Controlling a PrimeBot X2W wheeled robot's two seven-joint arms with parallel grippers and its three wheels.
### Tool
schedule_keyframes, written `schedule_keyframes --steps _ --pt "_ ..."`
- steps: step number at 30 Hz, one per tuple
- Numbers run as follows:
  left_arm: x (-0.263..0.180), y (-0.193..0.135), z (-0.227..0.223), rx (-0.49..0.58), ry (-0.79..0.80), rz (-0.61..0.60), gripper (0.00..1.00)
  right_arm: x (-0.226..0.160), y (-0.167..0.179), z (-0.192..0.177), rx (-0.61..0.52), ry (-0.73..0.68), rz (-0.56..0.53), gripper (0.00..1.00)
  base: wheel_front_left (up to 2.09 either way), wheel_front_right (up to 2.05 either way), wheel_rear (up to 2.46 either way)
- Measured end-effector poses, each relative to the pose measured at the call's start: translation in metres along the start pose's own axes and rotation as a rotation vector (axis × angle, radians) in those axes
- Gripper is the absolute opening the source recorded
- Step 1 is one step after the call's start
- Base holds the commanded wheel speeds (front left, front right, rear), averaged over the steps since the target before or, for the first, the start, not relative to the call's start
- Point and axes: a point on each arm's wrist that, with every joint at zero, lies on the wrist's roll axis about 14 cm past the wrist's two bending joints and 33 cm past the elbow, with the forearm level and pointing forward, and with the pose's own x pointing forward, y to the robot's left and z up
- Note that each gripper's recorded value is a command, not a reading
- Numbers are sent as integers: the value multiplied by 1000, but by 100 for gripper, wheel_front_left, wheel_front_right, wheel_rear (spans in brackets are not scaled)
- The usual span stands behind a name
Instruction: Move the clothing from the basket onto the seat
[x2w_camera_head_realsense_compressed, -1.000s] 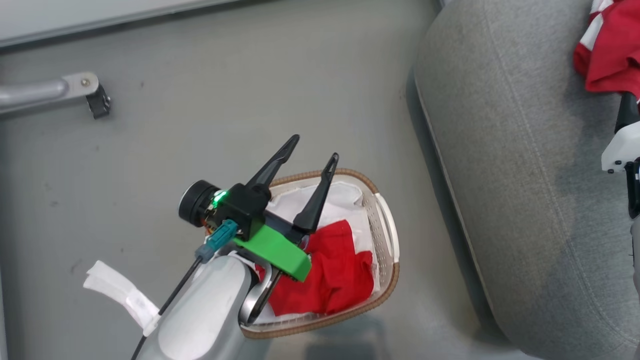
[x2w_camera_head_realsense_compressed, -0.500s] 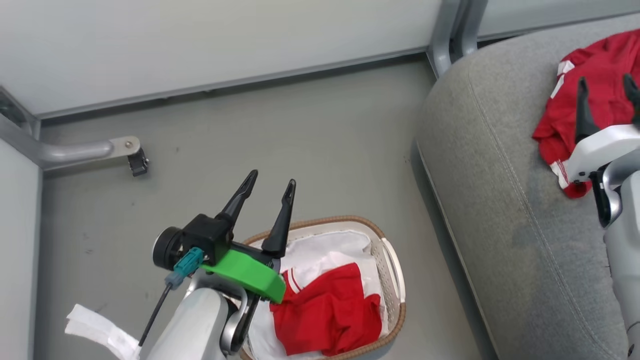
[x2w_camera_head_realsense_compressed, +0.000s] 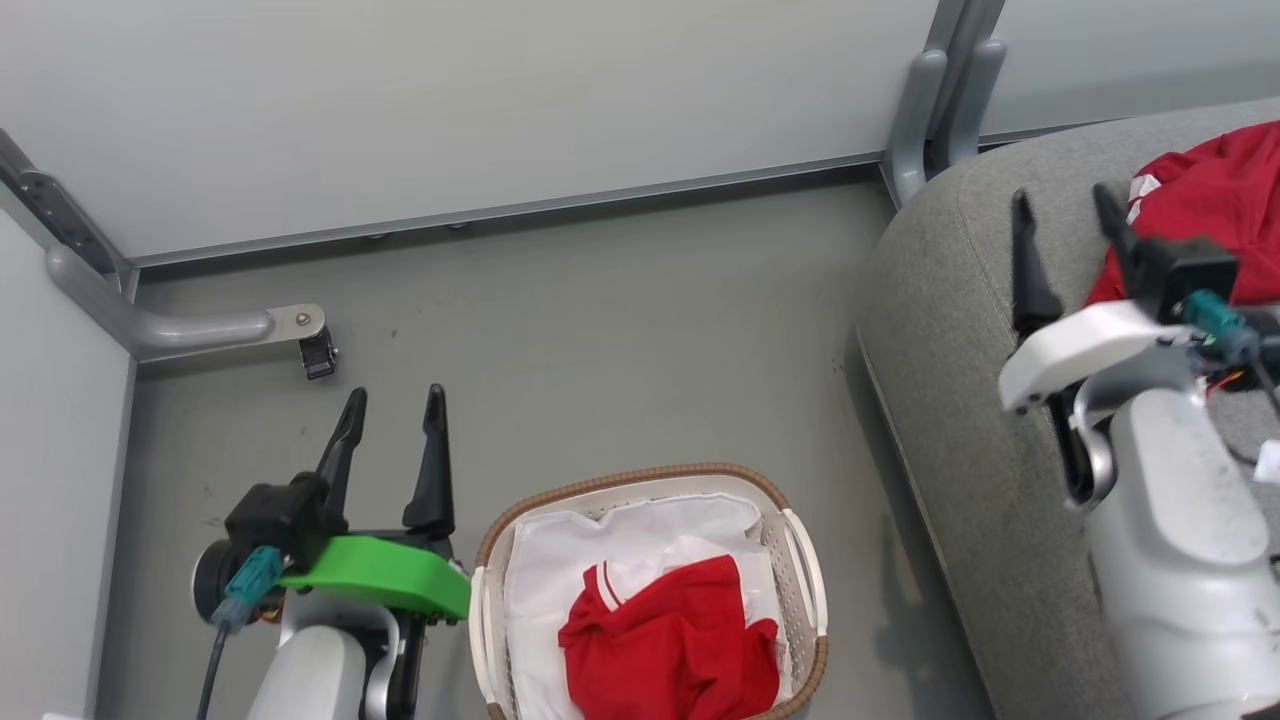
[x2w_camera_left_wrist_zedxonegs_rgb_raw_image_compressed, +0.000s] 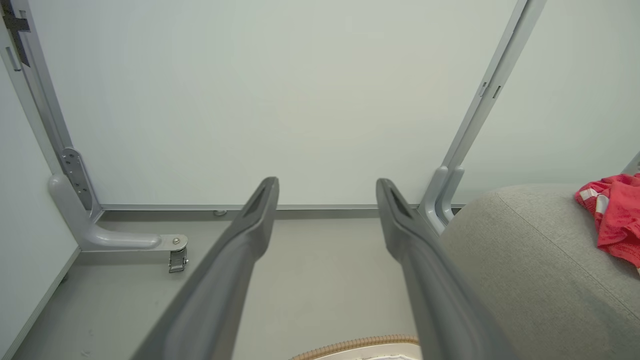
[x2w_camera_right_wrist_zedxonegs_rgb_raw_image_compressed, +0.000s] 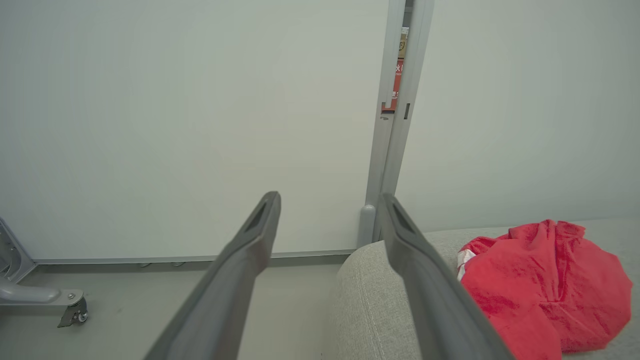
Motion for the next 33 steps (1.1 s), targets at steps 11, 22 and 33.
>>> schedule_keyframes --steps 11,22,33 --pt "-29 34 -13 -7 35 117 100 -49 30 -34 74 64 44 100 0 0 0" --pt "-53 37 -17 -32 45 154 100 -92 37 -44 152 91 44 100 0 0 0" --pt "-56 30 -17 -30 48 139 100 -105 46 -47 129 108 74 100 0 0 0"
